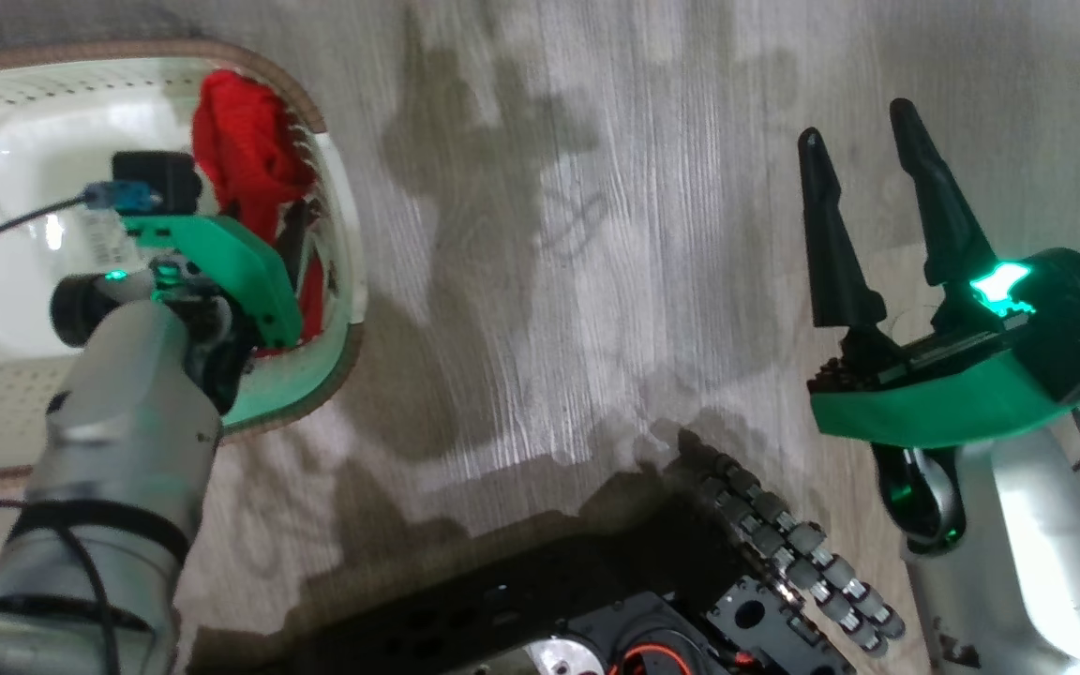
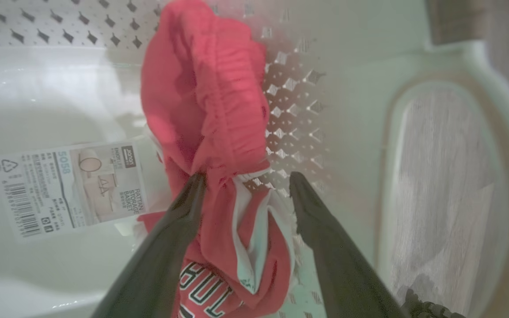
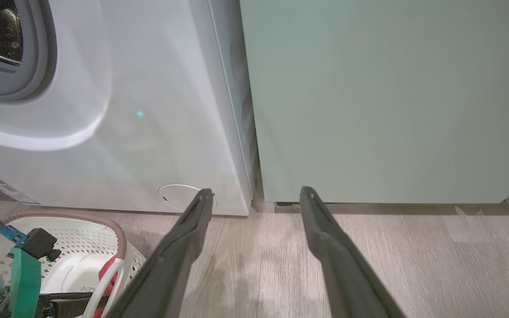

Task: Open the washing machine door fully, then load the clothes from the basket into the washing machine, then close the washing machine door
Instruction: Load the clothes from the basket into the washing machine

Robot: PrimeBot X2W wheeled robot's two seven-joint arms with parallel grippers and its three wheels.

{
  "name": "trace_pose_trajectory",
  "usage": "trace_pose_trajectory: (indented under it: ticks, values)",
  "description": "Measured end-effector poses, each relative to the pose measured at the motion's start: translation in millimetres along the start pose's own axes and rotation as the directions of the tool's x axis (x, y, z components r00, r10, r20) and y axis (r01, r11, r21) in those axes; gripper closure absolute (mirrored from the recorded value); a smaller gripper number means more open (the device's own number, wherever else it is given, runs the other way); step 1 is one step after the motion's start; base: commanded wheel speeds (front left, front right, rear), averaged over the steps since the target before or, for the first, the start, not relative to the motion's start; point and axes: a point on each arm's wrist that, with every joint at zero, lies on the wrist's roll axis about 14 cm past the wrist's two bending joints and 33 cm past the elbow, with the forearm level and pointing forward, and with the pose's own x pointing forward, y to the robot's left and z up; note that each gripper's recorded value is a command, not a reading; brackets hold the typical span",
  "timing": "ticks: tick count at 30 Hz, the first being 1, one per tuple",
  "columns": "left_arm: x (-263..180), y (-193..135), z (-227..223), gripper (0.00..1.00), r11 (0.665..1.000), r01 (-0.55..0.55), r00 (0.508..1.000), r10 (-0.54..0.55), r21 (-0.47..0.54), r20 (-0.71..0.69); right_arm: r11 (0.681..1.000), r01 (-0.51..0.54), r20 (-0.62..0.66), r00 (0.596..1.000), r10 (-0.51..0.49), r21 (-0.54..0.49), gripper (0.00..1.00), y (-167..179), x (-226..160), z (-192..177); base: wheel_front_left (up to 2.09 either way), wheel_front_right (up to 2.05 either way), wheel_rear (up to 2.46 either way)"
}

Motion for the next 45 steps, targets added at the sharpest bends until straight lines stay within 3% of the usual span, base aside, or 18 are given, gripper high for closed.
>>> trace_pose_trajectory:
  ticks: [9,10,11,19,31,37,45]
  values:
    - [22,14,-10,0.0,0.998,-0.032,0.997,0.029,-0.047,-0.068,1.0,0.029,-0.031,0.999,-0.03,-0.011,0.0,-10,-6,-9,0.0,0.0,0.0]
    - [23,14,-11,0.59,0.998,-0.034,0.997,0.03,-0.049,-0.072,0.999,0.032,-0.032,0.999,-0.032,-0.011,0.0,-11,-7,-9,0.0,0.0,0.0]
    - [23,14,-11,1.0,0.998,-0.035,0.997,0.031,-0.05,-0.076,0.999,0.033,-0.032,0.999,-0.034,-0.012,0.0,-12,-7,-9,0.0,0.0,0.0]
    - [6,16,17,1.0,0.998,-0.053,0.997,0.055,-0.039,0.047,1.0,0.02,0.009,1.0,-0.02,0.002,0.0,-6,-6,5,0.0,0.0,0.0]
    - [-57,10,47,1.0,0.989,-0.106,0.969,0.079,0.107,0.232,0.999,-0.042,0.1,0.994,0.042,0.0,0.0,16,-7,40,0.0,0.0,0.0]
    - [-107,-2,105,1.0,0.981,-0.147,0.887,0.074,0.127,0.455,0.997,-0.074,0.122,0.99,0.073,0.009,0.0,30,-15,54,0.0,0.0,0.0]
    - [-198,-6,132,1.0,0.967,-0.232,0.743,0.108,0.103,0.66,0.994,-0.105,0.177,0.979,0.102,0.006,0.0,43,-31,86,0.0,0.0,0.0]
